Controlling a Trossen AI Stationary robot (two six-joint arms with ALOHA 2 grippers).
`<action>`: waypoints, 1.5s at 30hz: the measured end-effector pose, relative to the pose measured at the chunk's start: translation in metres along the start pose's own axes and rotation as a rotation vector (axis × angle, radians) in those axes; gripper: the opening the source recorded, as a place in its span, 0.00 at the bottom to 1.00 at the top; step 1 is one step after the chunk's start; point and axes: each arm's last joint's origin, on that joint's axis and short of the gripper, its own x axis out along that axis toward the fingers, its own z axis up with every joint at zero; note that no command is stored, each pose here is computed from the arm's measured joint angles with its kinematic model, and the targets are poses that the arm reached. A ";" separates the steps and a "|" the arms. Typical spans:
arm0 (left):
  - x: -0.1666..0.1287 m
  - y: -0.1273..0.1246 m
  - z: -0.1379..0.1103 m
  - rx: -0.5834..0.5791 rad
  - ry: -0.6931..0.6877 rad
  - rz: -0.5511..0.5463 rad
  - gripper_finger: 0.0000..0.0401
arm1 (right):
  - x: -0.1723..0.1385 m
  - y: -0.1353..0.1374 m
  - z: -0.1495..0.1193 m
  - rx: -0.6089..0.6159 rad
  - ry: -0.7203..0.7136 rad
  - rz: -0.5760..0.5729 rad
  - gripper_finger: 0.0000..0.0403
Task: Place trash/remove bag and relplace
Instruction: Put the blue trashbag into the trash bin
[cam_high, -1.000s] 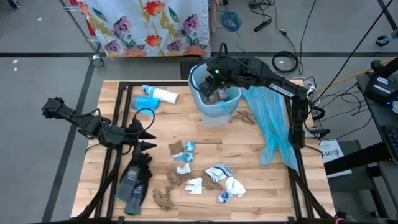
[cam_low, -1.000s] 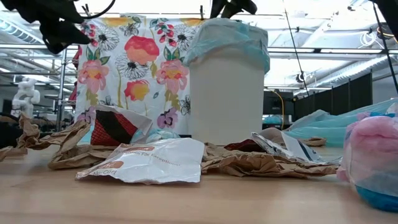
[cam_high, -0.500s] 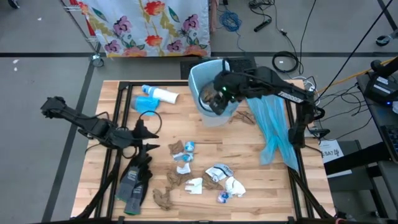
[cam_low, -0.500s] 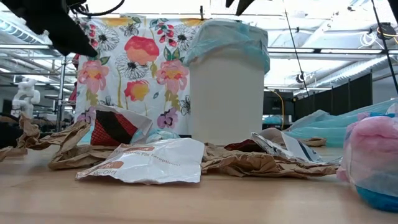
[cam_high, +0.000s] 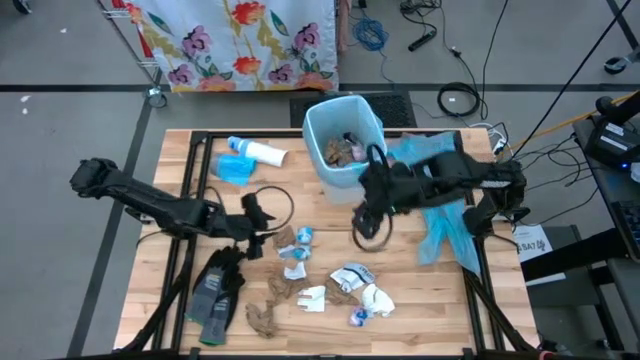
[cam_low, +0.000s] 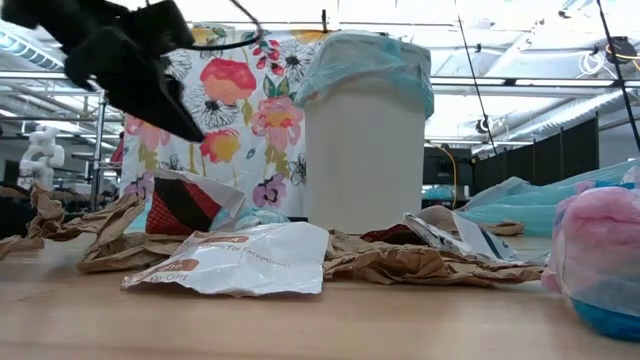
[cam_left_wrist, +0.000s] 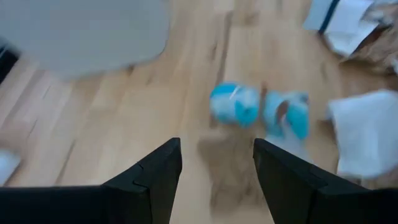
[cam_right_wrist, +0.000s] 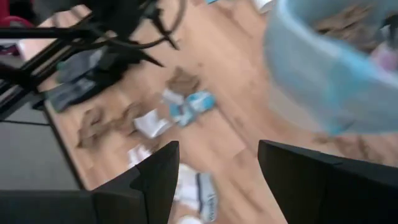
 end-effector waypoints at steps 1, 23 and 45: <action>0.005 -0.001 0.003 0.009 -0.019 -0.011 0.51 | -0.002 0.005 -0.006 0.004 -0.007 0.005 0.53; 0.092 0.000 0.018 0.082 0.096 -0.160 0.51 | 0.066 0.050 -0.166 0.244 0.101 -0.250 0.46; 0.128 -0.002 0.045 -0.160 0.083 -0.175 0.02 | 0.129 0.011 -0.231 0.104 0.137 -0.436 0.46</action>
